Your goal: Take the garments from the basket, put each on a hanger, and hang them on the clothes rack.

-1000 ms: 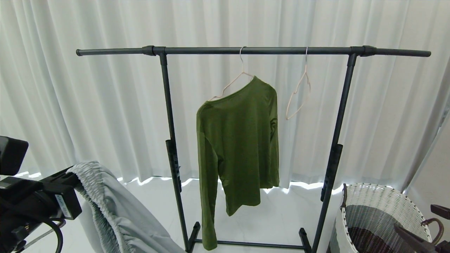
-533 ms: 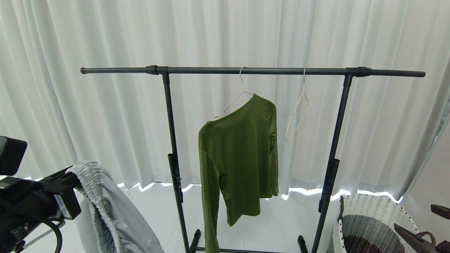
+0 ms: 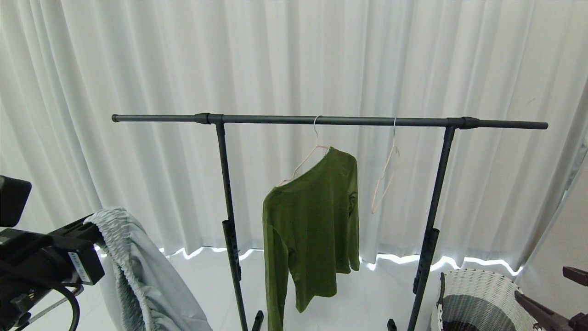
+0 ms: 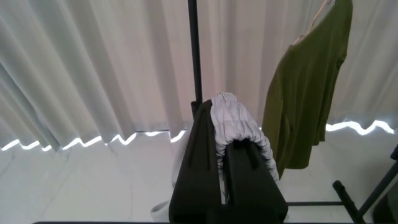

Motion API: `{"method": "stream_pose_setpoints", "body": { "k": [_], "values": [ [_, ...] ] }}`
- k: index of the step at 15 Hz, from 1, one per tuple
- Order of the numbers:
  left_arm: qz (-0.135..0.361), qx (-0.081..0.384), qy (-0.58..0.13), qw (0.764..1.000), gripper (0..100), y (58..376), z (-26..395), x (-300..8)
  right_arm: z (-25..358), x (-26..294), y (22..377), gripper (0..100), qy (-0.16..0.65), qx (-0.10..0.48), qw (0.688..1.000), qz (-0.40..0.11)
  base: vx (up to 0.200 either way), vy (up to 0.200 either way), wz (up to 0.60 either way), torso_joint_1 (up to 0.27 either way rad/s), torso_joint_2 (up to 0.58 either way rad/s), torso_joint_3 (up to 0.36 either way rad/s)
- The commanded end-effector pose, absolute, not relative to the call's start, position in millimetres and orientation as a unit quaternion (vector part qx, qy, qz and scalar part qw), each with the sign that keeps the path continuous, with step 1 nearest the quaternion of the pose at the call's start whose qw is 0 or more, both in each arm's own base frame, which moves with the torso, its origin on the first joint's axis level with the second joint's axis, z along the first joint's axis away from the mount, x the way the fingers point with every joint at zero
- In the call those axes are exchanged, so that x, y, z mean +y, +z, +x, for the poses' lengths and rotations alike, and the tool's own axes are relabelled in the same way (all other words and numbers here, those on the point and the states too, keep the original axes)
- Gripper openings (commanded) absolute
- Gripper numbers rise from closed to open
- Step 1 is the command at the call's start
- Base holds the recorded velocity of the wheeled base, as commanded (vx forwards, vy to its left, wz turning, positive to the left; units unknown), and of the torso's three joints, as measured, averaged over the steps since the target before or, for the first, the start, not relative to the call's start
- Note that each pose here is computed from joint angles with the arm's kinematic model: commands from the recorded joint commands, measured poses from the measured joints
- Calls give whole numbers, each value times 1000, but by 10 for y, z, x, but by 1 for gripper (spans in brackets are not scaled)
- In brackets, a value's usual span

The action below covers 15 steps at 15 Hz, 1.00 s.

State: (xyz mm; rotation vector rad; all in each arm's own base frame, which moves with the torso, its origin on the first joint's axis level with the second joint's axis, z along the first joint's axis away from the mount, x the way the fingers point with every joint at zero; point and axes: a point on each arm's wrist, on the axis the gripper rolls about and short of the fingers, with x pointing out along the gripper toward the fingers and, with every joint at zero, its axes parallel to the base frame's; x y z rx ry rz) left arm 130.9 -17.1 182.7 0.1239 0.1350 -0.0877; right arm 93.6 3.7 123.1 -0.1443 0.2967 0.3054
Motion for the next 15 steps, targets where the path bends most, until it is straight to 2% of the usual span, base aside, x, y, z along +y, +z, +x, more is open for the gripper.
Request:
{"method": "stream_pose_setpoints", "body": {
  "k": [1,11,13,15],
  "values": [
    [62,69,-44,995,0,1824,1313,-171,945,37,1228,100,152,149,974,-71,0,0,0,256,-525,-276],
    [63,72,-45,994,0,1806,1308,-171,947,35,1227,100,150,150,975,-71,0,0,0,274,-566,-289],
    [63,71,-45,994,0,1811,1310,-171,946,36,1227,100,151,150,974,-72,0,0,0,151,-356,-149],
    [64,72,-45,994,0,1807,1315,-174,950,36,1229,100,151,150,974,-72,0,0,0,0,0,0]
  ]
}}
